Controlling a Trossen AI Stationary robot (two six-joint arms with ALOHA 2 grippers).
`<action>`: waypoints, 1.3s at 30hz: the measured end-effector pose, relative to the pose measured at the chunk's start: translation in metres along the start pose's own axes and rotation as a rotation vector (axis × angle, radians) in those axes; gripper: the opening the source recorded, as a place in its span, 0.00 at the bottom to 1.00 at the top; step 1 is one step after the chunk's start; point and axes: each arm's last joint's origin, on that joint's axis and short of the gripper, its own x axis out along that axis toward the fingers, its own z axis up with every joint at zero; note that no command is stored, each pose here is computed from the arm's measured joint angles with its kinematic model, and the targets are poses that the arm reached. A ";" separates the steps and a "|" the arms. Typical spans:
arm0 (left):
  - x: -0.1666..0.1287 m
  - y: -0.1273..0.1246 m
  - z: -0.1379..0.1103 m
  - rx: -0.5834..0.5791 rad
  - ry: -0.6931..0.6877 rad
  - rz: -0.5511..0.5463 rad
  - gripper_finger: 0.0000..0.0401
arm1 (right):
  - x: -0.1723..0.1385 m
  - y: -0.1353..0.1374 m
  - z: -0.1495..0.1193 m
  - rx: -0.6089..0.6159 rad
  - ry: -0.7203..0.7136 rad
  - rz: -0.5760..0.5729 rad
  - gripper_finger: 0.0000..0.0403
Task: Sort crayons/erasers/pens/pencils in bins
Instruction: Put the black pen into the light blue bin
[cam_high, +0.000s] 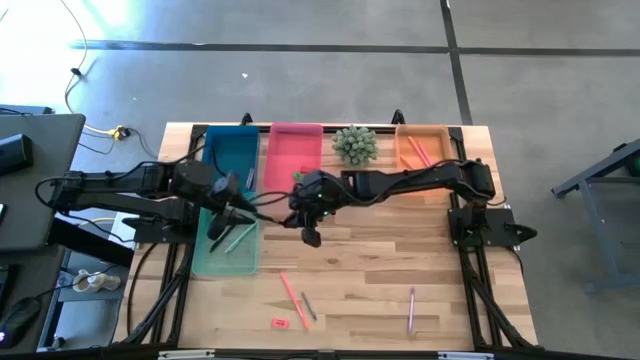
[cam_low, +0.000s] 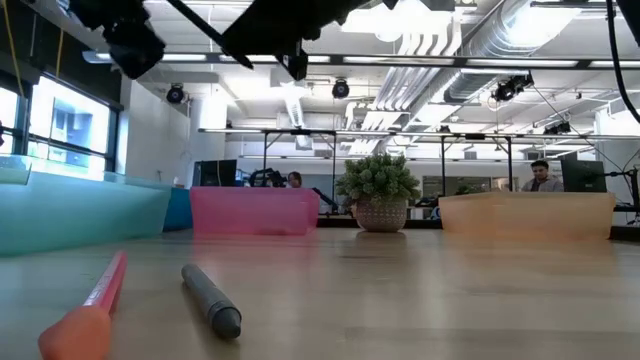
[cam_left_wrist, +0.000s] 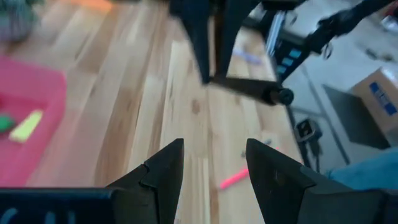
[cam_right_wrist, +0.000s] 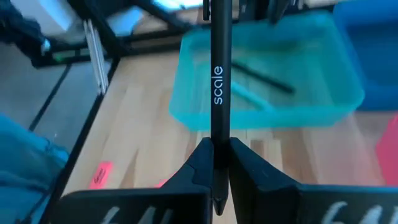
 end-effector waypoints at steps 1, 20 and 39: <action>0.000 -0.001 0.002 0.006 -0.021 -0.007 0.40 | 0.000 0.000 0.002 -0.005 -0.022 0.003 0.02; -0.004 -0.009 0.029 0.069 -0.315 -0.022 0.40 | -0.008 -0.010 0.031 -0.061 -0.309 -0.004 0.02; -0.005 -0.007 0.031 0.074 -0.350 0.035 0.06 | -0.009 -0.014 0.031 -0.058 -0.312 -0.025 0.05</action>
